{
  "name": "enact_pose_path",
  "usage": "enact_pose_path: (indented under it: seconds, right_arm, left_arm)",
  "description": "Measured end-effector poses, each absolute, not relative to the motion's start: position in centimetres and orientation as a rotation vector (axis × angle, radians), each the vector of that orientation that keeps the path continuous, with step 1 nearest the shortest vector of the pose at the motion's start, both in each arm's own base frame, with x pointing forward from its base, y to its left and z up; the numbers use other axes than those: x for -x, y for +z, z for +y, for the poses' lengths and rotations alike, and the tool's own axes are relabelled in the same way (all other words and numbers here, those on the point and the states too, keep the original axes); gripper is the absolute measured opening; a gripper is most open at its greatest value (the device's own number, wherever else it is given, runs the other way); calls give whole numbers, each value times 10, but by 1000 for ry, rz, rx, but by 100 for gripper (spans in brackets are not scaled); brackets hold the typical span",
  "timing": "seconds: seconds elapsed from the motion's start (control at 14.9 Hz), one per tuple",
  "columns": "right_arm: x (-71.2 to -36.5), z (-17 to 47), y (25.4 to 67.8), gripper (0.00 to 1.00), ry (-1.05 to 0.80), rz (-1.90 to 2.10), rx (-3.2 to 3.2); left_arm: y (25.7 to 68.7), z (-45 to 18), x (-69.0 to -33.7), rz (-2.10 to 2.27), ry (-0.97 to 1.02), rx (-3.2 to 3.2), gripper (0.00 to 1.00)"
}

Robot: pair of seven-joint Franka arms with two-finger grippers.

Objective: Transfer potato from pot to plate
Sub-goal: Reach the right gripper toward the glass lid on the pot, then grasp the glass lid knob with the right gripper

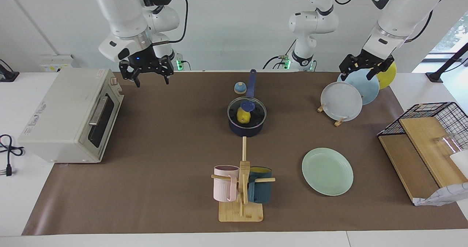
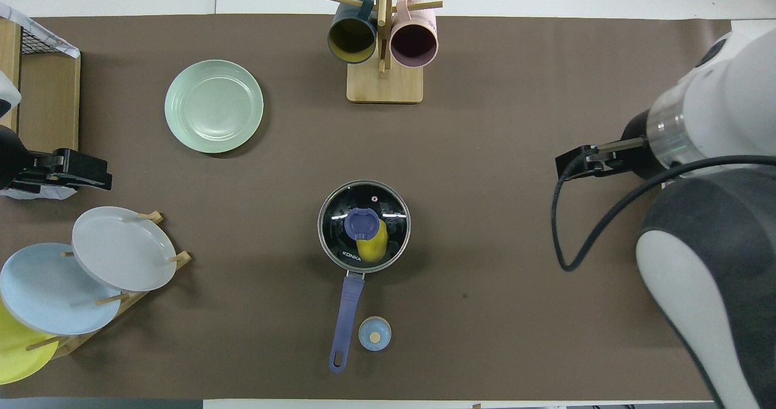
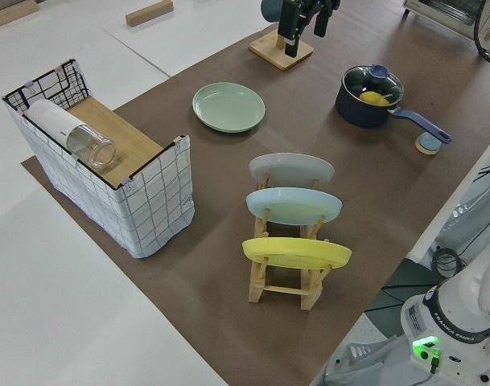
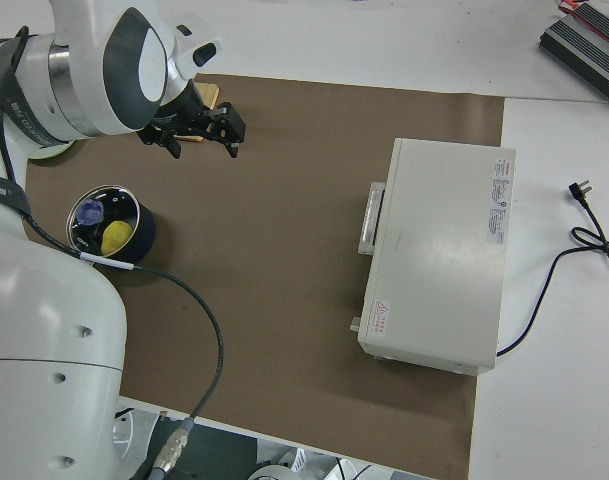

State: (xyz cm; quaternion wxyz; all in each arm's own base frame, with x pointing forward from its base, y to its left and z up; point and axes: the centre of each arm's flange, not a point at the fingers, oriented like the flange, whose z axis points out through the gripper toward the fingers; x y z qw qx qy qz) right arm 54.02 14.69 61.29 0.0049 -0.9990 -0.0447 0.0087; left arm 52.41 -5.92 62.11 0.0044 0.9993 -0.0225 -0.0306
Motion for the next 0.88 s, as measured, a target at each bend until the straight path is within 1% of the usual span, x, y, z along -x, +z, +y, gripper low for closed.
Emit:
enact_pose_path:
  seconds: [0.13, 0.34, 0.47, 0.67, 0.88]
  right_arm:
    - [-536, 204, 605, 100, 46, -102, 3127]
    - [-526, 297, 569, 100, 51, -79, 3134]
    - [-520, 344, 544, 100, 45, -52, 3140]
    - [-518, 388, 524, 100, -29, -24, 3112]
    - [-513, 413, 500, 100, -29, -2, 3110]
  left_arm:
    - [621, -59, -524, -71, -96, -3131, 100]
    - [621, -59, -524, -71, -96, -3131, 100]
    - [621, -59, -524, -71, -96, -3131, 100]
    - [621, -59, -524, -71, -96, -3131, 100]
    - [621, -59, -524, -71, -96, -3131, 100]
